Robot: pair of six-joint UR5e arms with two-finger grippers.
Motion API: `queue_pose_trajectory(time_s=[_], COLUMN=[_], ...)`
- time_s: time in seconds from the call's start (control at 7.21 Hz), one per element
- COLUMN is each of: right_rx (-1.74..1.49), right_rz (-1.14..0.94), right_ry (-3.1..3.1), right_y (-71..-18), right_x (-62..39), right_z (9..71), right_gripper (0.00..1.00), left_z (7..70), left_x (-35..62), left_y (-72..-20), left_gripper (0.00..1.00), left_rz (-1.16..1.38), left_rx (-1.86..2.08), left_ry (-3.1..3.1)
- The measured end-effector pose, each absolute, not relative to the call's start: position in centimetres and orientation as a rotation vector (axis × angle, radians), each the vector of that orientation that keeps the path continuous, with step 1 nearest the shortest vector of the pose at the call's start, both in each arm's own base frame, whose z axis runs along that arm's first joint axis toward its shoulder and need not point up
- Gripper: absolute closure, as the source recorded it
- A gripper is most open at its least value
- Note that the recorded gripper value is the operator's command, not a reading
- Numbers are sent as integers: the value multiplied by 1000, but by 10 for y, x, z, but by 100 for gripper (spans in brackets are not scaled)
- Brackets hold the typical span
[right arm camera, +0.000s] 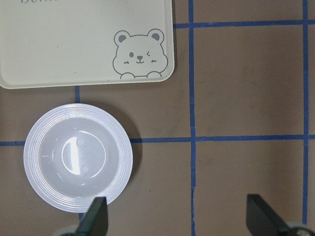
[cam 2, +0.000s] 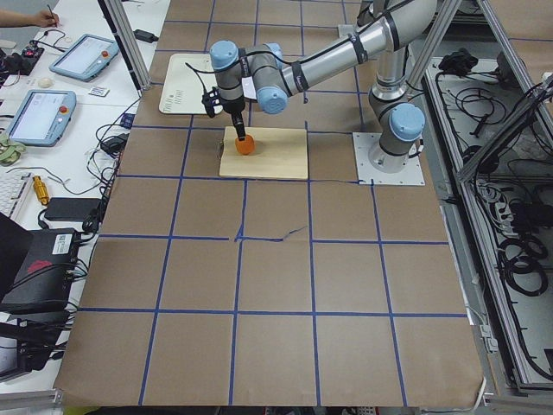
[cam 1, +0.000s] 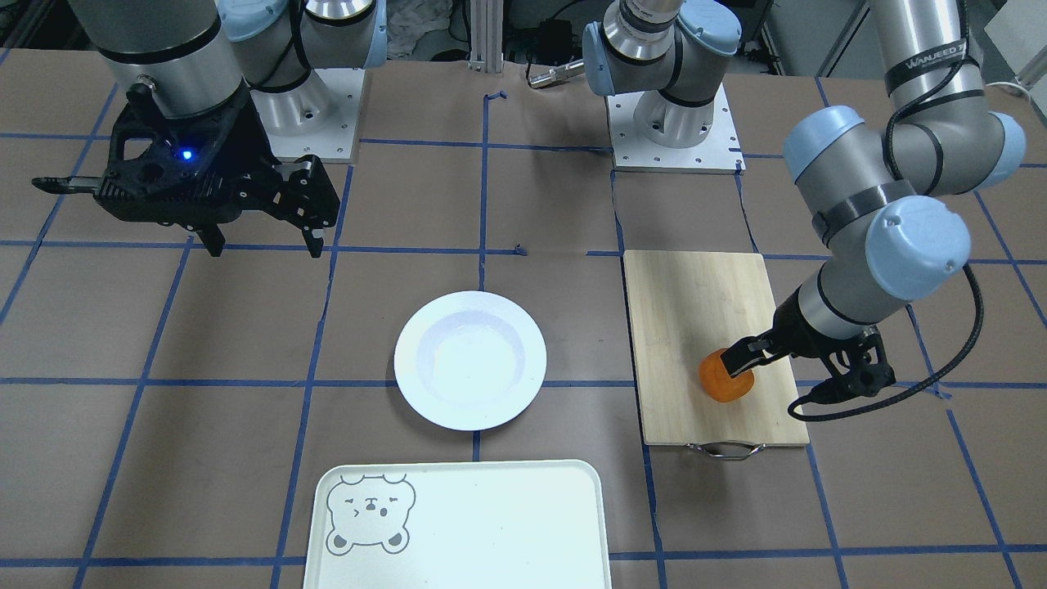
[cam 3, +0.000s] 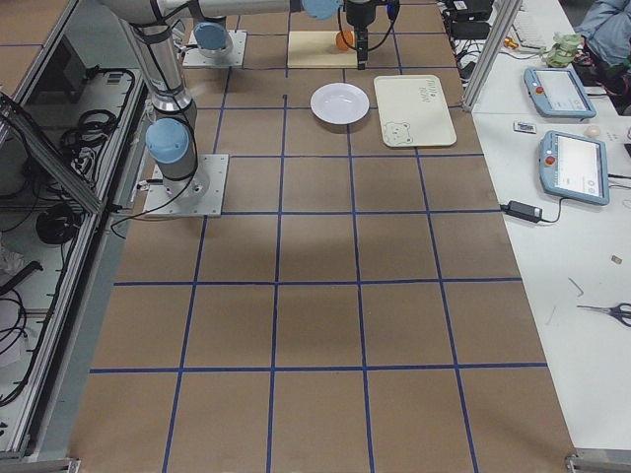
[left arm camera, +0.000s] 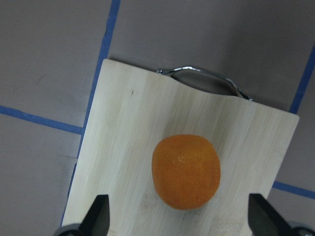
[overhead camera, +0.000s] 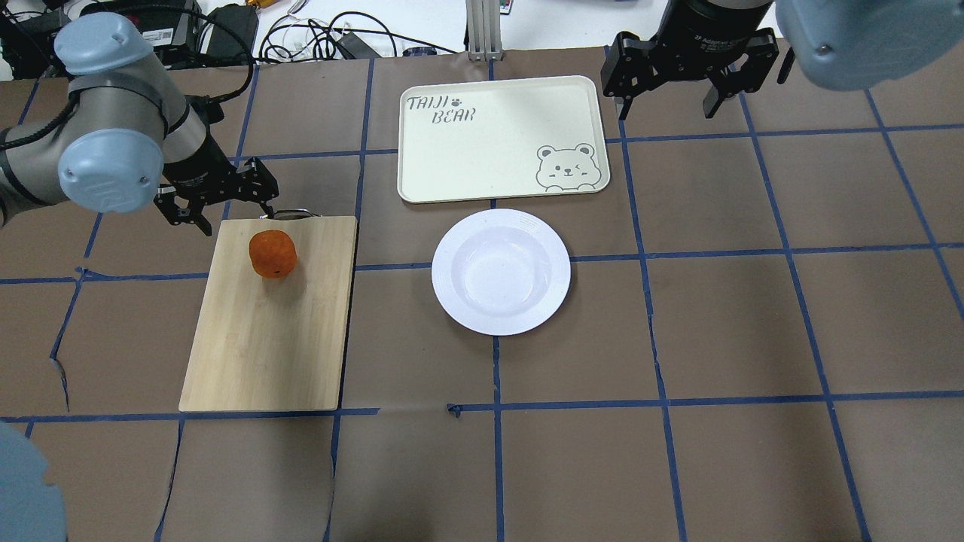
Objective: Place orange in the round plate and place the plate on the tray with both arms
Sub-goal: 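Lower the left gripper over the orange on the bamboo board, then close the left gripper around the orange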
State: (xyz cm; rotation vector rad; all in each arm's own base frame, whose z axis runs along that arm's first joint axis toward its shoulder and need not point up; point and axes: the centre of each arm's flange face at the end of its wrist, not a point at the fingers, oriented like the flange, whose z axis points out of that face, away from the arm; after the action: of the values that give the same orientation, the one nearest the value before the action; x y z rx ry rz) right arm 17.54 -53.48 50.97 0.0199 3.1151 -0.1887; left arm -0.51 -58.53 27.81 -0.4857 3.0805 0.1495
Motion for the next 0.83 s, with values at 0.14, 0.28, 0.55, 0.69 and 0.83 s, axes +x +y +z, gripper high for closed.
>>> queue_pose_trajectory(time_s=[0.14, 0.28, 0.55, 0.69, 0.83], right_rx=[20, 20, 20, 19, 18], right_rz=[-190, -190, -190, -189, -188], right_ry=[3115, 3116, 3115, 3115, 3116], right_y=[-535, -535, -535, -535, -535], right_x=[175, 175, 175, 175, 175], right_z=[510, 510, 510, 510, 509], right_gripper=[0, 0, 0, 0, 0], left_z=[258, 245, 227, 218, 210], left_x=[-5, -6, -8, -9, -9], left_y=[-587, -590, -593, -594, -595], left_gripper=[0, 0, 0, 27, 82], left_rz=[203, 238, 285, 308, 328], left_rx=[-495, -500, -509, -511, -513], left_ry=[3078, 3085, 3116, 3120, 3119])
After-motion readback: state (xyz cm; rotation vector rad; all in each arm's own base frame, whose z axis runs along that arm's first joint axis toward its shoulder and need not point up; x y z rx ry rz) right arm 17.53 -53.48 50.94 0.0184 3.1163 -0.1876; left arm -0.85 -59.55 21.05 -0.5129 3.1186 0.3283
